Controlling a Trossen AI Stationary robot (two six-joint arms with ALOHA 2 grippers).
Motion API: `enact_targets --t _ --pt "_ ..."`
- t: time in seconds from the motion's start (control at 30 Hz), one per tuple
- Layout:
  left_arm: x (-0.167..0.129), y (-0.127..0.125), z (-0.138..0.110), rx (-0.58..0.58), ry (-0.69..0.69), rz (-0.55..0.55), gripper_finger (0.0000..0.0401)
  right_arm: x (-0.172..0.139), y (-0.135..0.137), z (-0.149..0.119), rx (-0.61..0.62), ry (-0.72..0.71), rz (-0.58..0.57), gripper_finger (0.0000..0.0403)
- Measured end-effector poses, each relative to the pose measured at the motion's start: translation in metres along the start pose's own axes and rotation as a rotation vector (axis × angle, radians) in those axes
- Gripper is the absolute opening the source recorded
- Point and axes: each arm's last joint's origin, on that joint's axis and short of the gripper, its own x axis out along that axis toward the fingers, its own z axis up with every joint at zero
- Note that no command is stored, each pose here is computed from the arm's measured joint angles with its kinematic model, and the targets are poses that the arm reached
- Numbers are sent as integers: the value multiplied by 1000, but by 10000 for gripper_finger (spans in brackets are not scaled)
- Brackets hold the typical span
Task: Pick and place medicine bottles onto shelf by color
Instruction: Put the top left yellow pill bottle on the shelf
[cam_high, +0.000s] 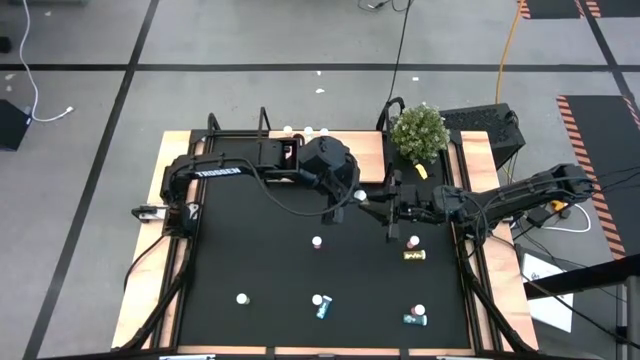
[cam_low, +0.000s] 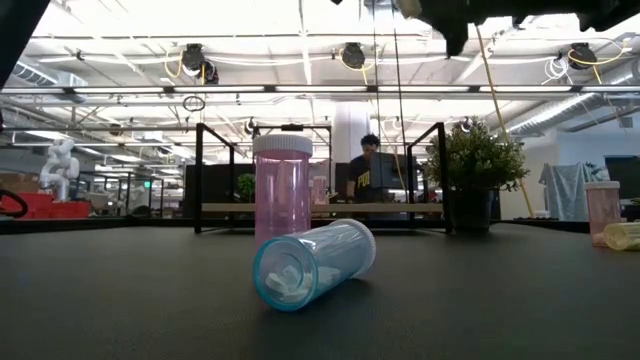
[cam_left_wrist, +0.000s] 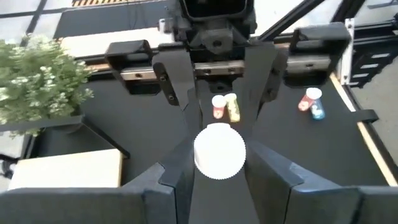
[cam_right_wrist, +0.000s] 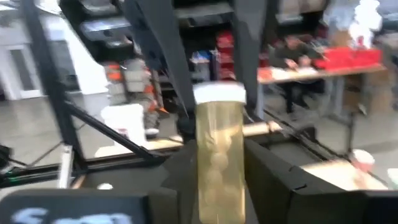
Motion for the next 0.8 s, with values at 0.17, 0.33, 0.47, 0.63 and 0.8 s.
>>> enact_targets --t 0.17,0.33,0.47,0.63,0.8 --pt "-2 16 -3 -19 12 64 115 0 -10 -11 55 79 -233 192" --pt "-9 41 -6 -22 18 117 121 -4 -13 -12 138 82 -279 261" --pt "-18 77 -14 -29 31 194 120 -11 -8 -1 274 37 -164 281" --pt "-15 129 -34 -6 84 282 119 -23 -5 13 368 -24 -114 273" --pt "18 179 -68 34 192 312 119 -29 -7 18 337 -89 -287 267"
